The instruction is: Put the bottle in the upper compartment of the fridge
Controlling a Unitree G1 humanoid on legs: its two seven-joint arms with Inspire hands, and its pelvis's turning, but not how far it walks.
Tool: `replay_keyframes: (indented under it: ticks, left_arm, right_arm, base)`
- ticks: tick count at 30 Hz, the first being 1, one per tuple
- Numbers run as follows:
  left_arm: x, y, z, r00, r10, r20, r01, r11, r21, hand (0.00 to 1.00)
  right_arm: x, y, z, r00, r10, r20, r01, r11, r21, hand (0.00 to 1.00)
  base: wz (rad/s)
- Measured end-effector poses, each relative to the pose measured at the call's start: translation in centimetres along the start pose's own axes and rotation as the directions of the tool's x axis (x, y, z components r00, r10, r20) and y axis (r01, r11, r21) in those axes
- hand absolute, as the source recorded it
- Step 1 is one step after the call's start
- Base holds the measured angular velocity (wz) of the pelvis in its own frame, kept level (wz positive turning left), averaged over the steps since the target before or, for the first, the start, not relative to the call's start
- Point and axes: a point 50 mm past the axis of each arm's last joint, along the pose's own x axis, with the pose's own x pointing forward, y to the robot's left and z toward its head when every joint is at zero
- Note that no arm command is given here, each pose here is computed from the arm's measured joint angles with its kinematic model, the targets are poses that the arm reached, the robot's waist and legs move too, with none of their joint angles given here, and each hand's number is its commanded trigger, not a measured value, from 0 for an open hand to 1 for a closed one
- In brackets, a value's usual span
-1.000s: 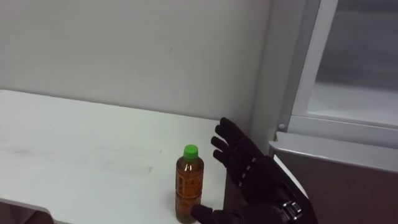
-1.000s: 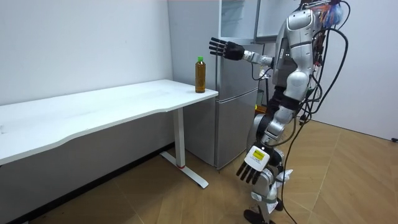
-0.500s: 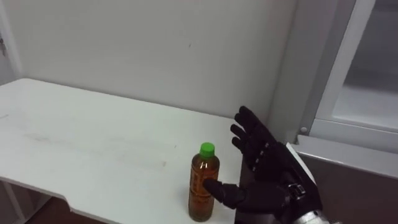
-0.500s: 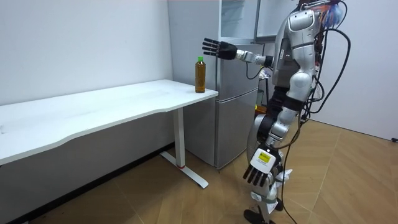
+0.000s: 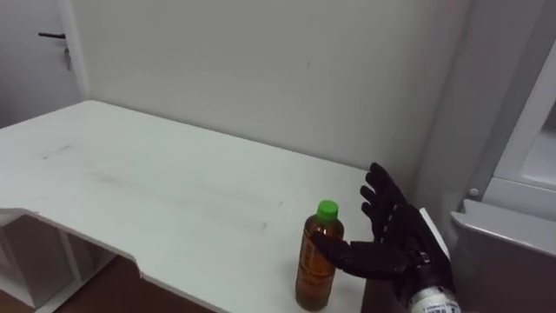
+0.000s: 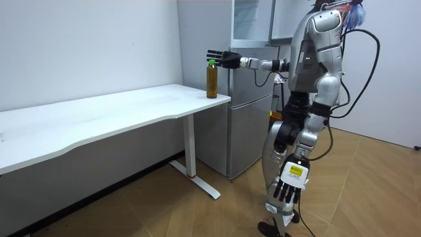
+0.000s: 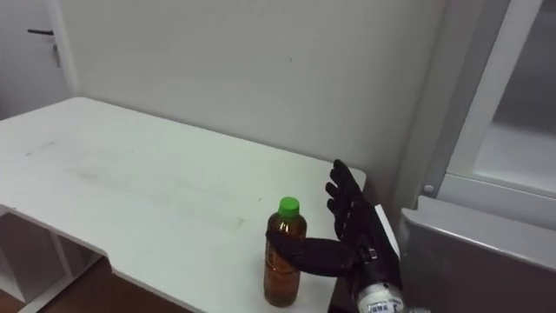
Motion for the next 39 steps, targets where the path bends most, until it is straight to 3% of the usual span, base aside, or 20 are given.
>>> replay_keyframes:
  ticks: [15,30,39]
  left_arm:
    - [0.0,-0.3,0.1,0.999,-0.016,-0.031,0.016,1.0,-0.002,0.0]
    - [-0.1,0.2,-0.8,0.997,-0.004,-0.083,0.004,1.0,0.009,0.0]
    - [-0.2,0.8,0.6,1.0,0.021,-0.013,-0.021,1.0,0.009,0.0]
  right_arm:
    - [0.2,-0.9,-1.2,0.984,-0.174,-0.041,0.171,0.983,-0.06,0.0]
    - [-0.2,-1.4,-6.2,0.942,-0.225,-0.247,0.162,0.954,-0.251,0.0]
    - [-0.3,-2.0,-7.1,0.922,-0.268,-0.28,0.184,0.938,-0.293,0.0]
  base:
    - [0.07]
    - [0.09]
    - [0.05]
